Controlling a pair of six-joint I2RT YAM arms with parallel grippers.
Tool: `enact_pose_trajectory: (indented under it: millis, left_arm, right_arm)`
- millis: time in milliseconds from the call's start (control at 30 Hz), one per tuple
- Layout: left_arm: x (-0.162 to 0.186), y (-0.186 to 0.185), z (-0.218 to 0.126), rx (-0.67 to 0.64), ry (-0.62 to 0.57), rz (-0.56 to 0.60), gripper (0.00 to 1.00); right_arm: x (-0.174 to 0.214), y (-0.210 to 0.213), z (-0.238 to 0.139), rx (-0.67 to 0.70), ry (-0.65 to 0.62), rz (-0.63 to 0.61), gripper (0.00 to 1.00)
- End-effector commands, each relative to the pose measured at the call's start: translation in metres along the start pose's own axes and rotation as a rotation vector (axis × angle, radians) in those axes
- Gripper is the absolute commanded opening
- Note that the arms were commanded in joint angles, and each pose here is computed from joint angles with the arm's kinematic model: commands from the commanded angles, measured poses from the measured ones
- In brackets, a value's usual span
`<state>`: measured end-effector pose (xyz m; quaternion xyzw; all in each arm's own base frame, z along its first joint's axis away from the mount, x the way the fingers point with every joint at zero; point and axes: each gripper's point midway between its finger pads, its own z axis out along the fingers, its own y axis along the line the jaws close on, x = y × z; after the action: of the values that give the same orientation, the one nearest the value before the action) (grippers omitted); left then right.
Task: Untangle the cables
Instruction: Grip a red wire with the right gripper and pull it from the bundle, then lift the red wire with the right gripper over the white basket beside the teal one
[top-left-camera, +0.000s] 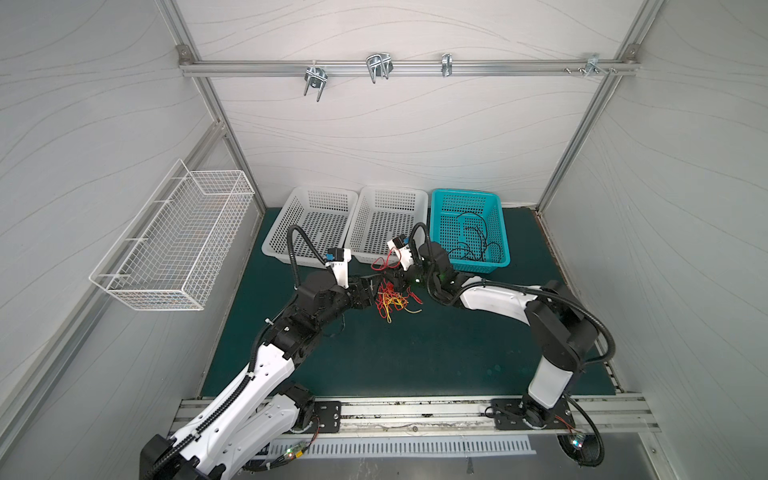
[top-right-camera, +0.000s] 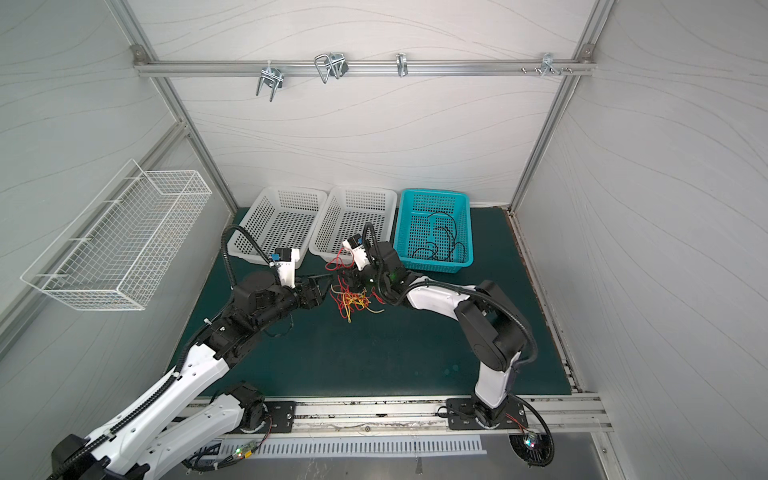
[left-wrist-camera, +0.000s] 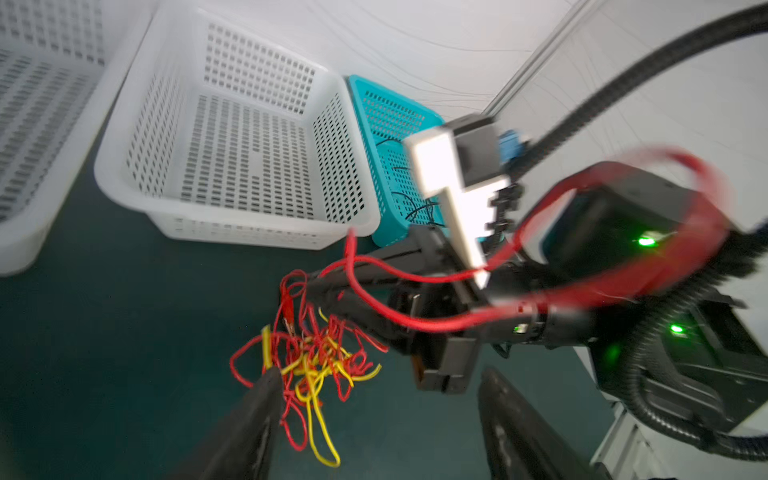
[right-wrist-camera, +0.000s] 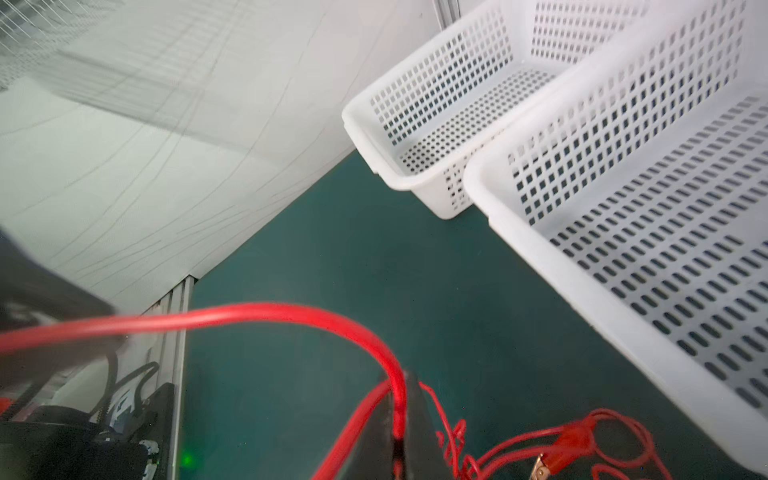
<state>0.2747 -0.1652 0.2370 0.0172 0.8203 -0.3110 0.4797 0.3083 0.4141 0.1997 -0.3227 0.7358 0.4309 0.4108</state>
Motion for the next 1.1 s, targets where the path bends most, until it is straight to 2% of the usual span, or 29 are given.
enact_pose_trajectory:
  millis: [0,100,400,700,867,1067]
  left_arm:
    - [-0.012,0.008,-0.004,-0.041,-0.075,0.015,0.86]
    - [-0.008,0.013,-0.005,-0.063,-0.07,0.024,0.89]
    - [0.007,0.02,0.001,-0.073,-0.03,0.005,0.88]
    - [0.016,0.016,0.018,-0.037,0.02,-0.03,0.87]
    - [0.022,0.019,0.026,-0.05,0.056,-0.043,0.85]
    - [0.031,0.028,0.024,-0.087,0.075,-0.061,0.84]
  right_arm:
    - [-0.045,0.006,-0.027,0.072,-0.113,-0.025,0.0]
    - [-0.062,0.014,-0.039,0.078,-0.143,-0.032,0.0]
    - [-0.096,0.046,-0.061,0.042,-0.205,-0.051,0.0]
    - [-0.118,0.049,-0.061,0.058,-0.225,-0.062,0.0]
    - [-0.125,0.004,-0.037,0.21,-0.14,-0.05,0.0]
    - [-0.107,-0.085,0.002,0.314,0.015,0.117,0.0]
